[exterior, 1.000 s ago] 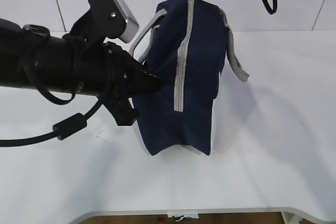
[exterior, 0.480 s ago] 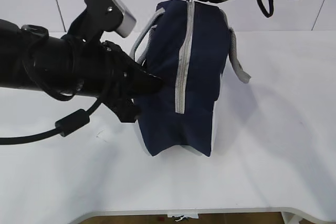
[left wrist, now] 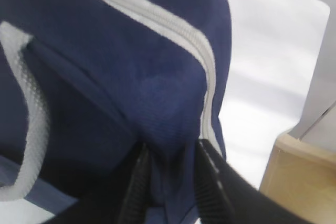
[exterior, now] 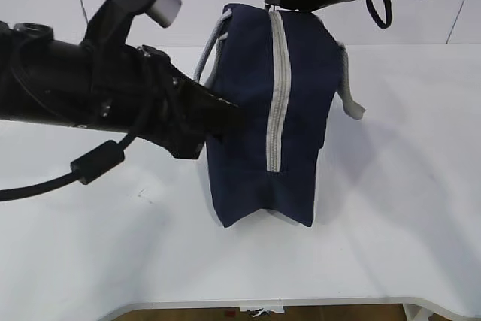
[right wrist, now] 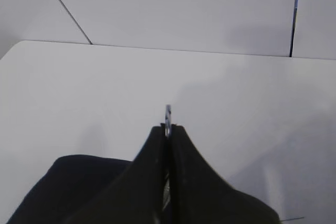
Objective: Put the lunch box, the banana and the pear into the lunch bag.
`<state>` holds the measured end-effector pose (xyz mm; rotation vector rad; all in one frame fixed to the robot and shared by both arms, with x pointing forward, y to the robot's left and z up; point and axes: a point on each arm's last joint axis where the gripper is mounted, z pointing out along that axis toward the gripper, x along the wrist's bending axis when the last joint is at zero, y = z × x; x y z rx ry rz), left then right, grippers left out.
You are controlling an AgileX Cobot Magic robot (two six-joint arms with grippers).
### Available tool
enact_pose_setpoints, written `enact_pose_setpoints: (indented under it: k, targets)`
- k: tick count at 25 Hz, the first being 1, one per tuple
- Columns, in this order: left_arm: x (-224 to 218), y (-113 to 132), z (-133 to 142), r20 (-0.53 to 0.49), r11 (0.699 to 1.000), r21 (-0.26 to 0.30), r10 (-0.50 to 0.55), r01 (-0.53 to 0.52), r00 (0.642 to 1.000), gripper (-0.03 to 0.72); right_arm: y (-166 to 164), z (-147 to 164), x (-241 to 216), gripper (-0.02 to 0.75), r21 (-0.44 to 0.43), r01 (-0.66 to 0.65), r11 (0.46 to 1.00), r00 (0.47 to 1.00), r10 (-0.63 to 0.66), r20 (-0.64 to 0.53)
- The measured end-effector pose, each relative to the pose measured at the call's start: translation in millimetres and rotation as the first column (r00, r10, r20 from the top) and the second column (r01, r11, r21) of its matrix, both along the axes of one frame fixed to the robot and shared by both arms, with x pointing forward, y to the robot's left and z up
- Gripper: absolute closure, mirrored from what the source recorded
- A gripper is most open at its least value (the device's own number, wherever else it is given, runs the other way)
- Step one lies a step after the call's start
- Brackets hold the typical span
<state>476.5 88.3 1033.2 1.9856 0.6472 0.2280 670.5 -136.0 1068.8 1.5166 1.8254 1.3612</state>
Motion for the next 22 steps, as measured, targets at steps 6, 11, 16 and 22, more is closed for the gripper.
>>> enact_pose_setpoints:
  k: [6,11,16,22]
  targets:
    - [-9,5,21,-0.018,0.997,-0.076,0.026,-0.027,0.999,0.391,1,-1,-1,0.737,-0.002,-0.010,1.000,1.000,0.009,-0.015]
    - [-18,8,30,-0.080,0.993,-0.114,0.015,-0.024,0.997,0.374,1,-2,-2,0.737,-0.004,-0.016,1.000,1.000,0.016,-0.026]
    - [-32,22,31,-0.279,0.993,-0.080,-0.102,0.083,0.955,0.370,1,-2,-2,0.737,-0.005,-0.018,1.000,0.999,0.018,-0.029]
    - [-30,40,49,-0.468,0.996,0.010,-0.070,0.084,0.881,0.370,1,-2,-2,0.737,-0.005,-0.018,1.000,0.999,0.018,-0.029]
